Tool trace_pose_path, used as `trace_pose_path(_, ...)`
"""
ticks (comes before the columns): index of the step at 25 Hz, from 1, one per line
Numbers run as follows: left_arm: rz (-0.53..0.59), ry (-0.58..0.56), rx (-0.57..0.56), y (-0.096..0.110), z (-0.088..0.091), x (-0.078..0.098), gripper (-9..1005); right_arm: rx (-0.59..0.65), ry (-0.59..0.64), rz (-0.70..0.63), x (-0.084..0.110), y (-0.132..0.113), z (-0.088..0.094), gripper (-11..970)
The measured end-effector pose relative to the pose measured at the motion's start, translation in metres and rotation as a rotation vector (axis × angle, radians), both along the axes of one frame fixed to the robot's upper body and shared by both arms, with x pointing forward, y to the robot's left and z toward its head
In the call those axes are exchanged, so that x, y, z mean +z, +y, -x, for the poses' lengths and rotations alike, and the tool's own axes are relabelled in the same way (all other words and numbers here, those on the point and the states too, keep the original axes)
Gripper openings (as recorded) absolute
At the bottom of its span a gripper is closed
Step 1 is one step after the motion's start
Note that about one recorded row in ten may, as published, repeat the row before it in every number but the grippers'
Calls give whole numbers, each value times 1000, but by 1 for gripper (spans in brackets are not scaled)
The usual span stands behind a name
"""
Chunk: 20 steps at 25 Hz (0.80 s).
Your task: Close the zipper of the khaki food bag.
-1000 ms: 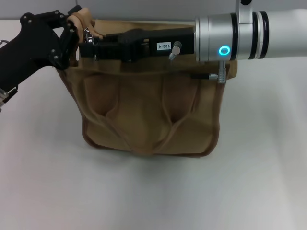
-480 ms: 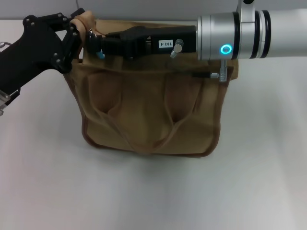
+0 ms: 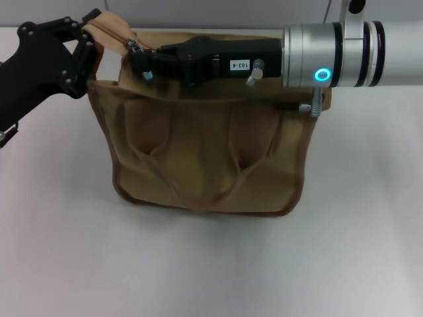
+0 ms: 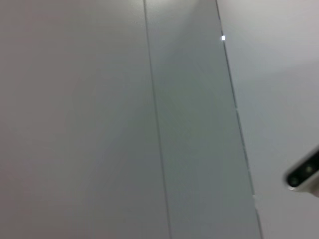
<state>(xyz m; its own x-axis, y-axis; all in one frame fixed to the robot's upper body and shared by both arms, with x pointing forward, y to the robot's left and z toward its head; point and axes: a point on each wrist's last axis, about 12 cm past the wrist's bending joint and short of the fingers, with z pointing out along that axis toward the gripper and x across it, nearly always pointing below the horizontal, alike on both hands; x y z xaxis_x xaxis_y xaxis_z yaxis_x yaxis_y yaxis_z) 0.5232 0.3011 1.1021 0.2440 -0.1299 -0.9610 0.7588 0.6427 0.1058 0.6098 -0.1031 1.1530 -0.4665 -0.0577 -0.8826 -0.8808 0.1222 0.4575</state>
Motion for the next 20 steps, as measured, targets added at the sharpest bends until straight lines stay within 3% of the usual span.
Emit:
trace_pose_path(5,34,23,74,8,1,-4,62,-54,3,-2,-9,-17,2,10)
trace_pose_path(9,41,43,123,14,1,-8,64,-132,6,-24,-20,-44,9,23)
trace_pose_path(17,38,78,164,20,4,-14,68,-269,-1,-38,-48,-112,44,49)
trace_pose_path(20,38,81,163,21,4,-14,70,-290,-10,-57,-50,-121,50,58)
